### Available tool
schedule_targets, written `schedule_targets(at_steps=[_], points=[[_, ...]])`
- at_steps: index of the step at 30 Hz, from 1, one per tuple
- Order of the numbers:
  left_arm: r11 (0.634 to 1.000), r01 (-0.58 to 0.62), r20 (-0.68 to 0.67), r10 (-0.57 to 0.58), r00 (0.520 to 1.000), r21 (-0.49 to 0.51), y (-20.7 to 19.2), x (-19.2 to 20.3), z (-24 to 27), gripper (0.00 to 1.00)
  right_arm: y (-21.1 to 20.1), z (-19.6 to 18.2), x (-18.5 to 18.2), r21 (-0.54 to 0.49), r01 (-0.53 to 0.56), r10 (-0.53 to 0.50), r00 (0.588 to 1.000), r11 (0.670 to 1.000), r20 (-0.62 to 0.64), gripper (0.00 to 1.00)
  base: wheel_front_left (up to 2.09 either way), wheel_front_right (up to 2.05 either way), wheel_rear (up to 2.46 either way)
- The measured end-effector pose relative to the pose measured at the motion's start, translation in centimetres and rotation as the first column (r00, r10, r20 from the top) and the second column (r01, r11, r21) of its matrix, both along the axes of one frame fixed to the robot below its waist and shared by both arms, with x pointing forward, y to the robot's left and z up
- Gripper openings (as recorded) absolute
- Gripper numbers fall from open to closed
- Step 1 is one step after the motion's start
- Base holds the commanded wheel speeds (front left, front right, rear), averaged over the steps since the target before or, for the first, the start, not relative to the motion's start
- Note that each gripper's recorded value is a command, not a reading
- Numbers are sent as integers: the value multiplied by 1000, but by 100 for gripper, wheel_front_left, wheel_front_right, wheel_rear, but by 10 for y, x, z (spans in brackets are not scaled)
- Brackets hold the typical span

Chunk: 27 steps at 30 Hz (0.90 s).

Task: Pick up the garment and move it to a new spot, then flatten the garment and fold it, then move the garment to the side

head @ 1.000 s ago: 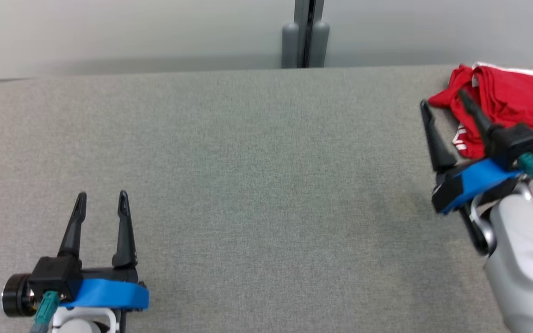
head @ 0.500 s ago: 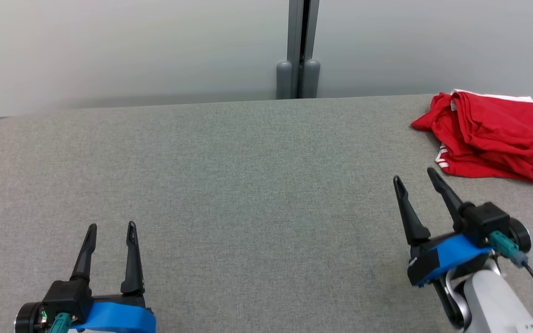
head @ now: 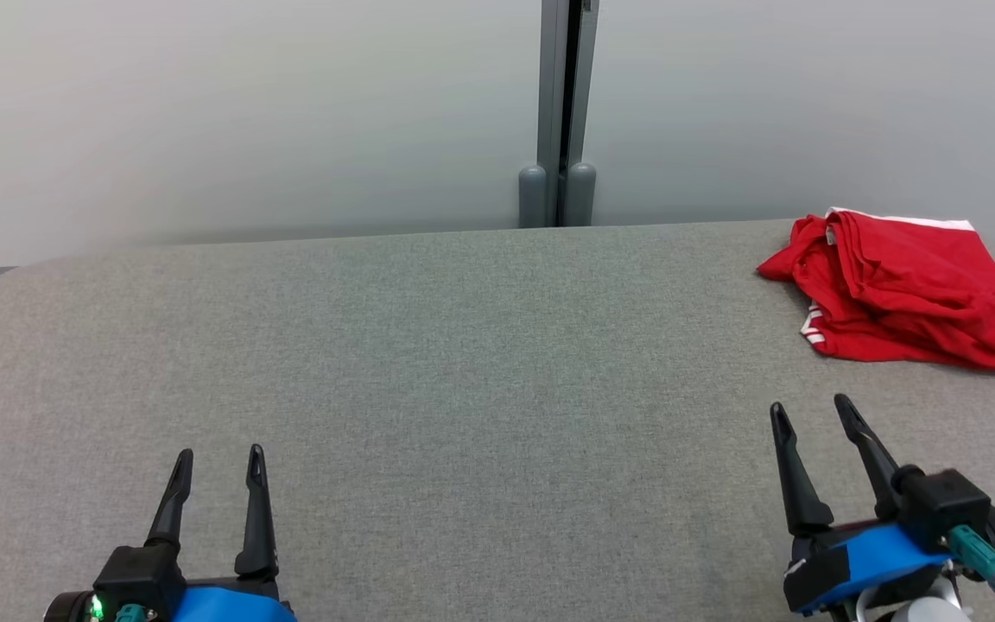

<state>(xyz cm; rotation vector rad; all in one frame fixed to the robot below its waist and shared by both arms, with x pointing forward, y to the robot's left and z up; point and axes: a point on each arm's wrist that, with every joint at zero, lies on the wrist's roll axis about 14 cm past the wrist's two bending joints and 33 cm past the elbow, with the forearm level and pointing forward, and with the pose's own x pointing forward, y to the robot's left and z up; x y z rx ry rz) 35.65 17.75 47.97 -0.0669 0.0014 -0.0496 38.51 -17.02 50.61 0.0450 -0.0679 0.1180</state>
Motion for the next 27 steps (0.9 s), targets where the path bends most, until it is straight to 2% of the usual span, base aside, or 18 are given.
schedule_targets(at_steps=[14,27], points=[[1000,-4,-10,4,1000,6,2,-3,-3,100,-7,1,-15,20,44,-44,999,999,10,100,0,0,0],[1000,-11,-9,11,1000,10,5,-4,-3,100,-6,0,-17,37,44,-44,999,998,8,100,0,0,0]])
